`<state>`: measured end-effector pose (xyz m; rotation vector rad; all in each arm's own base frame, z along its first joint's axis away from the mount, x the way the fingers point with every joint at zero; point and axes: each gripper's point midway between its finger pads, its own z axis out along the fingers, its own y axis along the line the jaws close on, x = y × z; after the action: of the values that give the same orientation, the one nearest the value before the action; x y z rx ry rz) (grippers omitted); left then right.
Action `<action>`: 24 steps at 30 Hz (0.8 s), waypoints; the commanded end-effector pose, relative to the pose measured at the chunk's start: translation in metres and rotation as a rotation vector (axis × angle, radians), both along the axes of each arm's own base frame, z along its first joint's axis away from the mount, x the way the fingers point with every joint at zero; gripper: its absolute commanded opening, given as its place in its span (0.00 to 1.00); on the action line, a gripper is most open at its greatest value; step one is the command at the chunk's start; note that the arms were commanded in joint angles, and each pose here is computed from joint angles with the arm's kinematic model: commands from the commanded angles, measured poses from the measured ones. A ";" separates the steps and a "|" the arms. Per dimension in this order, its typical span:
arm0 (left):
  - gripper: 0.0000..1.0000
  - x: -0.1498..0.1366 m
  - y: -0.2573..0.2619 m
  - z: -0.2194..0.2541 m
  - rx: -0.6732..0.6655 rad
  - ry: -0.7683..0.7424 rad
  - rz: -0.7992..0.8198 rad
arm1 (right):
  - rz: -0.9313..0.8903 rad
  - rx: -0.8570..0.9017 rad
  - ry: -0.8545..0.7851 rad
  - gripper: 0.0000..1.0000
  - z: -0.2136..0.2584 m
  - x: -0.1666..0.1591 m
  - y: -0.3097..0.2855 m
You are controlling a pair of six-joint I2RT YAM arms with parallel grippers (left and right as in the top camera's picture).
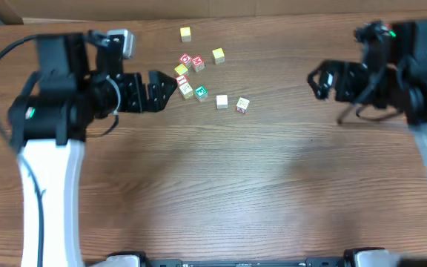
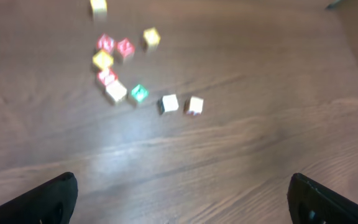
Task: Flip 5 blocks
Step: 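Raise both arms and move grippers toward the block cluster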
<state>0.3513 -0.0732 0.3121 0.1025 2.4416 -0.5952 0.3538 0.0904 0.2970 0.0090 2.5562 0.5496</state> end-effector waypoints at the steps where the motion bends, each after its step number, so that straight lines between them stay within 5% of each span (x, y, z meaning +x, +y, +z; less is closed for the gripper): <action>1: 1.00 0.016 0.000 -0.017 0.000 0.046 -0.024 | 0.094 0.141 0.081 1.00 -0.013 0.011 0.028; 8: 1.00 0.031 0.003 -0.073 0.008 0.226 -0.016 | 0.078 0.176 0.258 1.00 -0.072 0.035 0.045; 9: 0.98 0.032 0.004 -0.081 0.013 0.253 -0.013 | 0.086 0.169 0.273 0.93 -0.080 0.038 0.049; 11: 0.73 0.035 0.007 -0.094 0.026 0.291 -0.005 | 0.088 0.141 0.292 0.81 -0.096 0.043 0.057; 16: 0.04 0.038 0.012 -0.122 0.056 0.374 0.008 | -0.090 0.017 0.336 0.75 -0.133 0.061 0.064; 21: 0.06 0.040 0.015 -0.148 0.075 0.447 0.016 | -0.196 -0.071 0.312 0.76 -0.159 0.074 0.086; 22: 0.21 0.040 0.015 -0.152 0.075 0.462 0.015 | -0.209 -0.087 0.303 0.77 -0.164 0.077 0.091; 24: 0.73 0.040 0.016 -0.161 0.076 0.490 0.014 | -0.235 -0.123 0.285 0.81 -0.175 0.081 0.099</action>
<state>0.3852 -0.0631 0.1592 -0.0298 2.9166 -0.5935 0.4212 0.1900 0.1300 0.2316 2.8650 0.4738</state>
